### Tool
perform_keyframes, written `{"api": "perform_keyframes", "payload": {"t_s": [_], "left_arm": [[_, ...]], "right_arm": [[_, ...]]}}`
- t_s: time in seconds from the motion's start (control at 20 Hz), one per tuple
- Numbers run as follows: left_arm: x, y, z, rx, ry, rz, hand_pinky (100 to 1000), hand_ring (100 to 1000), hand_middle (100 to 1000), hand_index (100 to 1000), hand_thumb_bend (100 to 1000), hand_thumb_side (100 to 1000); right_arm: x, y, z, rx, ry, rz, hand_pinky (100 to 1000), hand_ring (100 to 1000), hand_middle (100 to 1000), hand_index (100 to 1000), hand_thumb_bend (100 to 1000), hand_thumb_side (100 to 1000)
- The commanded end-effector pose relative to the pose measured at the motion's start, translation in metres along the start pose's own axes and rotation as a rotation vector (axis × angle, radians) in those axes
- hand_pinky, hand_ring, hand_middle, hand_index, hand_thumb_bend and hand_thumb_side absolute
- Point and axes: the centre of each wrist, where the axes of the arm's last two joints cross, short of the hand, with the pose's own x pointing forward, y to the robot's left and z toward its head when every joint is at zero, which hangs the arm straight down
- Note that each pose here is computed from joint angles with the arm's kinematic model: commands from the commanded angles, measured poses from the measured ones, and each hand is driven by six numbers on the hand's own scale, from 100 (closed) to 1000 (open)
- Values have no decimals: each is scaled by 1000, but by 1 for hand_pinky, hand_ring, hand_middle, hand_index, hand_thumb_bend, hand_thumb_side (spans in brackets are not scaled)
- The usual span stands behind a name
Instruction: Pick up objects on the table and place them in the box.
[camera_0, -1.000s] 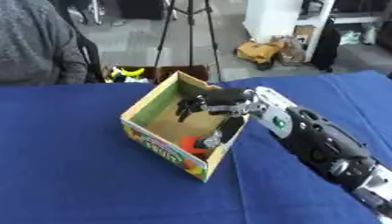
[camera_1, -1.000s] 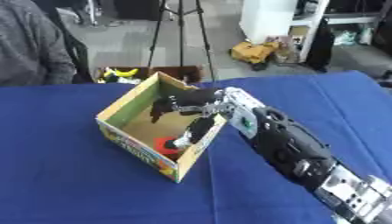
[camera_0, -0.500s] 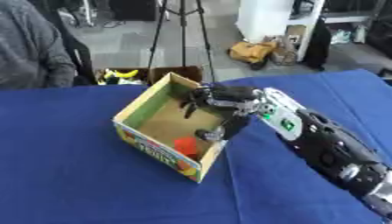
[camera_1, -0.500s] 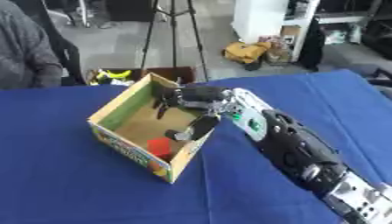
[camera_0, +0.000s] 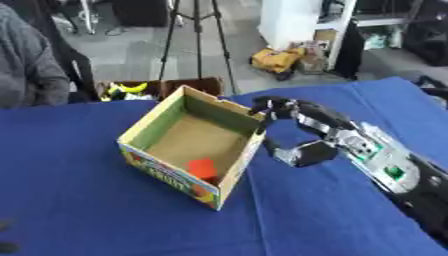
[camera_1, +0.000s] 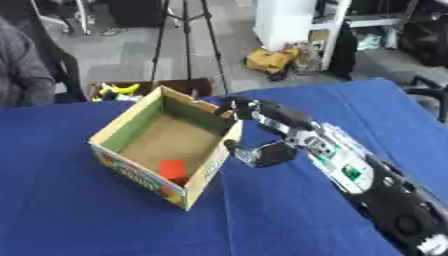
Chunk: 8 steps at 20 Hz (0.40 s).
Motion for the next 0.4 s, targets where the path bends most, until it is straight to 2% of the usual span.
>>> {"api": "perform_keyframes", "payload": {"t_s": [0.05,0.4], "left_arm": [[6,8,-1,10,-13,-34,566,748,621,699,100,779],[4,12,3,39,2,-45,565,751,623,698,100,783]], "right_arm": [[20,-7,2,-83,-39,-42,752,1000,820,663,100,615],[57,29,22,-188,-7,-286,722,1000,809,649,100,646]]}}
